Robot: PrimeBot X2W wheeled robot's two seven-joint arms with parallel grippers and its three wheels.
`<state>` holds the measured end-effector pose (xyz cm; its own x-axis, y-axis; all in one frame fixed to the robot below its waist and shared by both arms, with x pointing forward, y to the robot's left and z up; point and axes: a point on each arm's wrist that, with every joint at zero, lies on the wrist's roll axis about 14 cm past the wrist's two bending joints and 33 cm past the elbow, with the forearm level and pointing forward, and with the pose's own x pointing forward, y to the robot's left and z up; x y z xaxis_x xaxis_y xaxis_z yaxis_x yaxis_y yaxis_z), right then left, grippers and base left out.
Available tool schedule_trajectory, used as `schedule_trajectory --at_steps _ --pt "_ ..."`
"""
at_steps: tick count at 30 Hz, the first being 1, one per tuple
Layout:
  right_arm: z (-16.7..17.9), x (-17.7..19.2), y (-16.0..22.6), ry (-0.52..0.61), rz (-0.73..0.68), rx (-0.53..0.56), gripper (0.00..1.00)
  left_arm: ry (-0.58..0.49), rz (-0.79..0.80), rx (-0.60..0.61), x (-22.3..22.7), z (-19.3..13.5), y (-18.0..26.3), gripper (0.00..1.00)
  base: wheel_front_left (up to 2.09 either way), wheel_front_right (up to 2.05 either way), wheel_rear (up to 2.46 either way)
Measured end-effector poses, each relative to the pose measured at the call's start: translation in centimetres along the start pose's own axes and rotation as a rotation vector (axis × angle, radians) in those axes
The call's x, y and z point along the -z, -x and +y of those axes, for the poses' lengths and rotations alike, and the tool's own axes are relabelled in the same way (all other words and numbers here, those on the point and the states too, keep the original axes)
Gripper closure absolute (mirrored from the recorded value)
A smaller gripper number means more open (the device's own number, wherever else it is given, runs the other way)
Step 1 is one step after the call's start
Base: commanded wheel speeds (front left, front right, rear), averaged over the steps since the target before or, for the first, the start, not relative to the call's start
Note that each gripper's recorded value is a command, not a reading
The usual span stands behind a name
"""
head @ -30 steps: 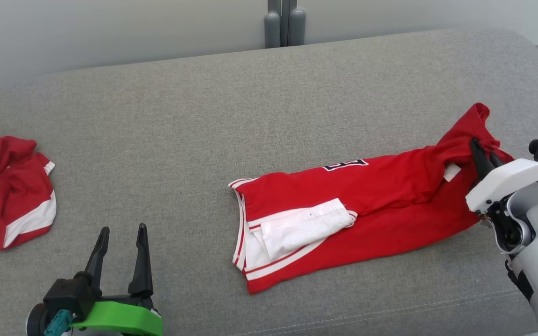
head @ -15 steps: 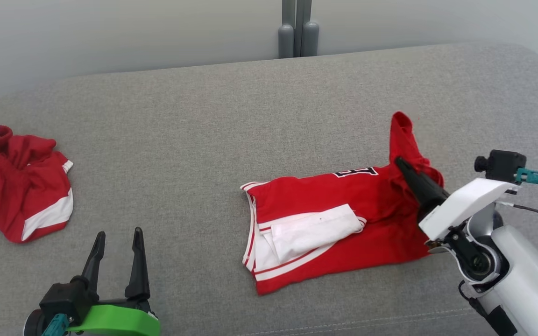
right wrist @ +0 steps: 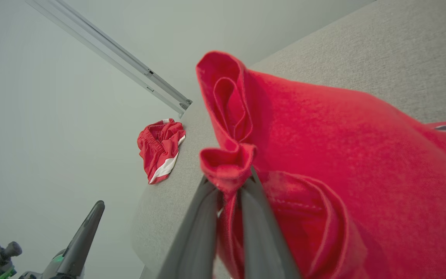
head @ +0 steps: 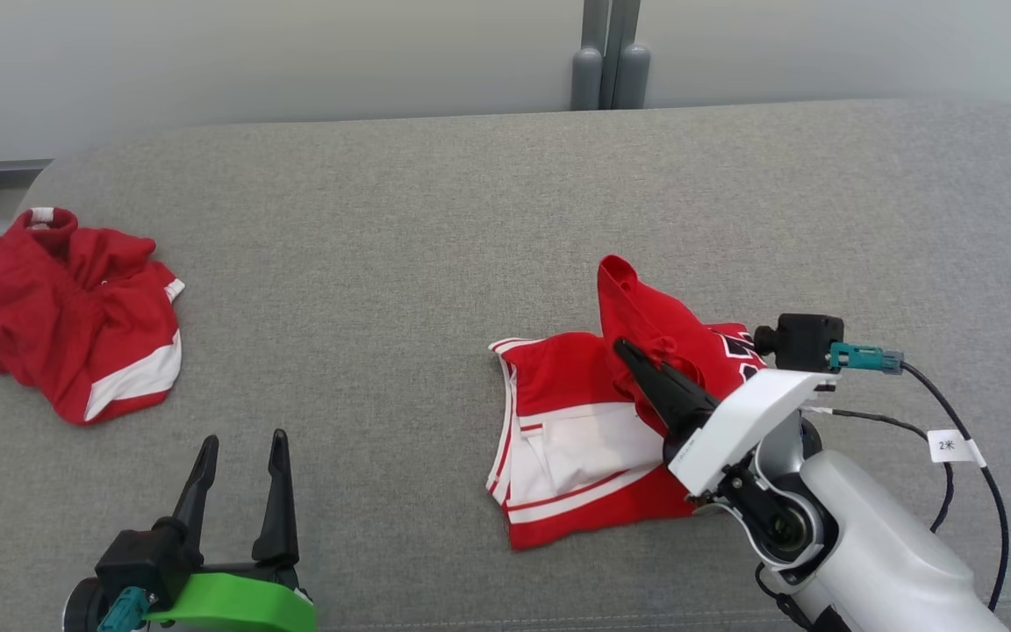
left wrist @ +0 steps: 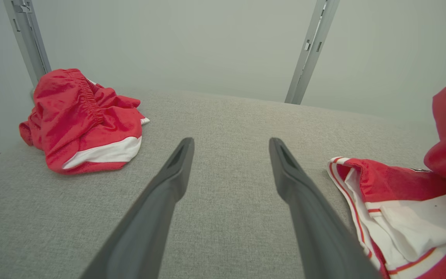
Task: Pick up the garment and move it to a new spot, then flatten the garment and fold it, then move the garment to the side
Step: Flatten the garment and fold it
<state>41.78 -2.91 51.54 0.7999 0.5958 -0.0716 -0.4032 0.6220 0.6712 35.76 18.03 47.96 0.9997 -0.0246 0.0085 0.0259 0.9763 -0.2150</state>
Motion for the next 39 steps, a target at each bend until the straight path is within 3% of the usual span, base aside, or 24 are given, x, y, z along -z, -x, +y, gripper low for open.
schedule_trajectory --at_steps 17,18,19,20,29,39 --pt "0.5 6.0 -5.0 0.044 0.112 0.027 1.0 0.001 0.014 -0.03 0.3 0.8 0.3 0.0 0.0 0.0 0.0" --pt "0.5 6.9 -5.2 0.05 0.137 0.027 0.96 0.002 0.016 -0.037 0.4 0.9 0.5 0.0 0.0 0.0 0.0" --pt "0.6 7.1 -5.3 0.053 0.146 0.025 0.52 0.001 0.017 -0.04 0.4 1.0 0.6 0.0 0.0 0.0 0.0" --pt "0.8 7.4 -5.4 0.057 0.151 0.021 0.0 0.001 0.017 -0.043 0.4 1.1 0.6 0.0 0.0 0.0 0.0" --pt "3.1 5.4 -5.6 0.038 0.053 -0.052 0.0 0.0 0.016 -0.042 0.4 1.1 0.5 0.0 0.0 0.0 0.0" --pt "-2.6 -1.8 -3.0 0.228 -0.13 0.052 0.0 -0.005 0.012 -0.018 0.3 0.5 -0.2 0.0 0.0 0.0 0.0"
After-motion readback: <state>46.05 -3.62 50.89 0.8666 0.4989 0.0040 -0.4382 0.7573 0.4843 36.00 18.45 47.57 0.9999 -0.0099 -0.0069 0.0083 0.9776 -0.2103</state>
